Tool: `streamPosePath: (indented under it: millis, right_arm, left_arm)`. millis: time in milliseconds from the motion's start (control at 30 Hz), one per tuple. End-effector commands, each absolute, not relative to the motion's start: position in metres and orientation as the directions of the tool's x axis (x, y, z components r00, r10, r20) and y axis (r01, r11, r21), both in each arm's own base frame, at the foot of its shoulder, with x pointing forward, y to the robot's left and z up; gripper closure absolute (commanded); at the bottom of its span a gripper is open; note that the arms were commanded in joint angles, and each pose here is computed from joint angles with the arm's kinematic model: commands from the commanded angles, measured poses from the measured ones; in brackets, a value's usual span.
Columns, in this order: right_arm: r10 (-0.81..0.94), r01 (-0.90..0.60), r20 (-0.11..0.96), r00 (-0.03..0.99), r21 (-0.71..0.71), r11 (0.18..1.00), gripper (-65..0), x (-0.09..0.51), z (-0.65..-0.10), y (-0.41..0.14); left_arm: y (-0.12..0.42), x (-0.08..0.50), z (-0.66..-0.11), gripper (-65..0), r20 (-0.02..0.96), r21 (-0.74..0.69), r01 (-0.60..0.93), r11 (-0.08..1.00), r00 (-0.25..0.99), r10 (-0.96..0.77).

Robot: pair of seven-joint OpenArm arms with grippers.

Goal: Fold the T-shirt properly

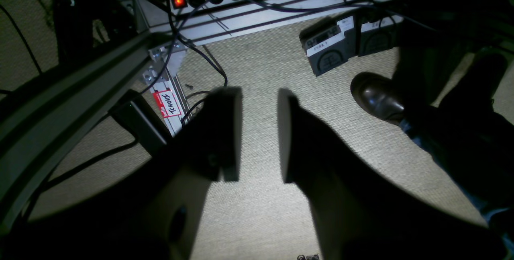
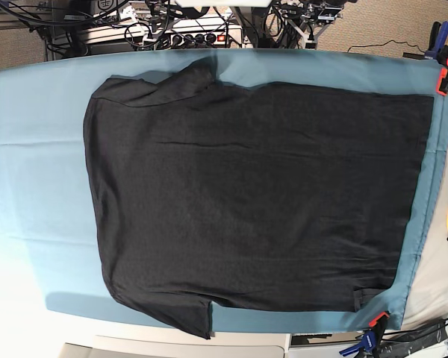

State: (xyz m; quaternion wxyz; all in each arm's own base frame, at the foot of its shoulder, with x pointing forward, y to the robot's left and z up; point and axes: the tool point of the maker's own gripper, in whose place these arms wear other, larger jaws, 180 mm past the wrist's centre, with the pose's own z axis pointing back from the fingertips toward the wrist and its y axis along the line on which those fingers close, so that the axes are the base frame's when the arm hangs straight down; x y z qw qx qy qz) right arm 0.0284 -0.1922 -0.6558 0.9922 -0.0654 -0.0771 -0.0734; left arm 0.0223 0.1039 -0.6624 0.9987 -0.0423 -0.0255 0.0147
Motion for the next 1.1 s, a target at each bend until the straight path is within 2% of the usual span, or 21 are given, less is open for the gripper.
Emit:
streamPosePath:
  millis: [0, 733, 900, 1067]
  right_arm:
    - [-0.143, 0.166, 0.168, 0.975, -0.131, 0.977, -16.2, 0.03, -0.655, -0.198]
    - [-0.143, 0.165, 0.169, 0.975, -0.13, 0.978, -16.2, 0.03, -0.655, -0.198]
    - [-0.14, 0.165, 0.181, 0.974, -0.132, 0.977, -16.2, 0.03, -0.654, -0.199]
    - [-0.135, 0.16, 0.173, 0.976, -0.14, 0.977, -16.2, 0.019, -0.65, -0.202]
  left_arm:
    - [0.103, 0.022, -0.662, -20.8, 0.051, -0.092, -0.026, 0.995, 0.998, 0.03]
    - [0.103, 0.021, -0.662, -20.8, 0.047, -0.092, -0.026, 0.995, 0.998, 0.03]
    - [0.103, 0.015, -0.661, -20.8, -0.023, -0.074, -0.026, 0.997, 0.999, 0.025]
    - [0.107, 0.013, -0.656, -20.8, -0.042, -0.031, 0.013, 0.999, 0.999, -0.014]
